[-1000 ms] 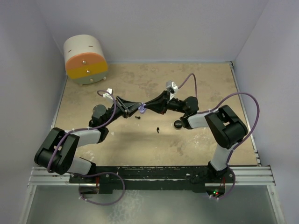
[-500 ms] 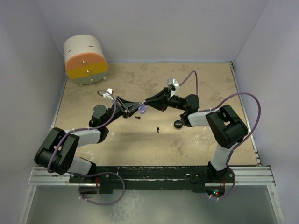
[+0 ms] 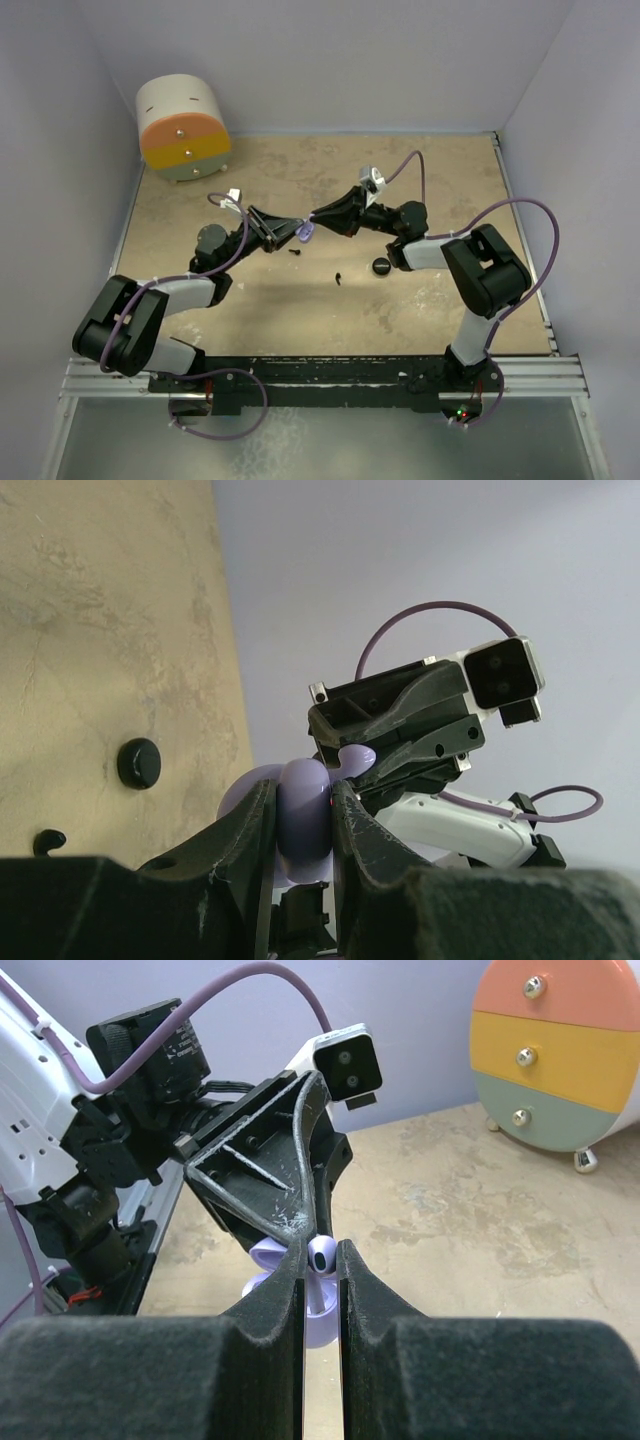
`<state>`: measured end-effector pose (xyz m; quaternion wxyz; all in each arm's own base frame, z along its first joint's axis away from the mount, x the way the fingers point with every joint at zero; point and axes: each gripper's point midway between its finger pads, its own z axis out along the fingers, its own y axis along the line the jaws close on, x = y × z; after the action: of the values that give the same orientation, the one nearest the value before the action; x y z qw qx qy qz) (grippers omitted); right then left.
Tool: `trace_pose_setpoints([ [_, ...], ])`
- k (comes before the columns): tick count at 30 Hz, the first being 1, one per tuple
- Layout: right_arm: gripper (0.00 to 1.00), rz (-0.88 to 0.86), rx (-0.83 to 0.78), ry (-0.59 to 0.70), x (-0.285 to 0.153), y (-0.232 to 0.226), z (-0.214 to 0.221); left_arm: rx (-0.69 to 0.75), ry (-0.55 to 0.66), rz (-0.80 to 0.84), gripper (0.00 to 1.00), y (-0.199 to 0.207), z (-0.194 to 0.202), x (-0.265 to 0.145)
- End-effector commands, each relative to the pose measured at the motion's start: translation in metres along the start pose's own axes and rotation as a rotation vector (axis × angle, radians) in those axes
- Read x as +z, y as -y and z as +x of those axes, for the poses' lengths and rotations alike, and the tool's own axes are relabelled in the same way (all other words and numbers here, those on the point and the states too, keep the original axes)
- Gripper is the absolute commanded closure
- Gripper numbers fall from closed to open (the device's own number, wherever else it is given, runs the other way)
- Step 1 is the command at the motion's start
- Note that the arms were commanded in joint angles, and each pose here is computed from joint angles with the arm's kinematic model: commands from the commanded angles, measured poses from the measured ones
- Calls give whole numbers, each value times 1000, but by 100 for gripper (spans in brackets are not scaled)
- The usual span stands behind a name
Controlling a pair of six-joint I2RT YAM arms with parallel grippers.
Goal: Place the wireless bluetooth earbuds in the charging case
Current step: Place the earbud in the charging case.
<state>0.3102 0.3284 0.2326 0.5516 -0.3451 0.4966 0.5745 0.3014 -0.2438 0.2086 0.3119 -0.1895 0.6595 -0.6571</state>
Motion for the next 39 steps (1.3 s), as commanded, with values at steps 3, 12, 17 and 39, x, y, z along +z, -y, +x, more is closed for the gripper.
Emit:
trace_pose_setpoints([
  [3, 100, -247, -593, 390, -13, -77, -102, 56, 2, 135, 100, 42, -3, 0],
  [12, 100, -253, -593, 395, -16, -77, -98, 56, -6, 137, 100, 44, -2, 0],
  [17, 100, -261, -604, 399, -15, -78, -100, 50, -4, 130, 100, 39, -2, 1],
  [39, 100, -223, -672, 465, -19, -79, -113, 3, 6, 161, 100, 37, -5, 4],
])
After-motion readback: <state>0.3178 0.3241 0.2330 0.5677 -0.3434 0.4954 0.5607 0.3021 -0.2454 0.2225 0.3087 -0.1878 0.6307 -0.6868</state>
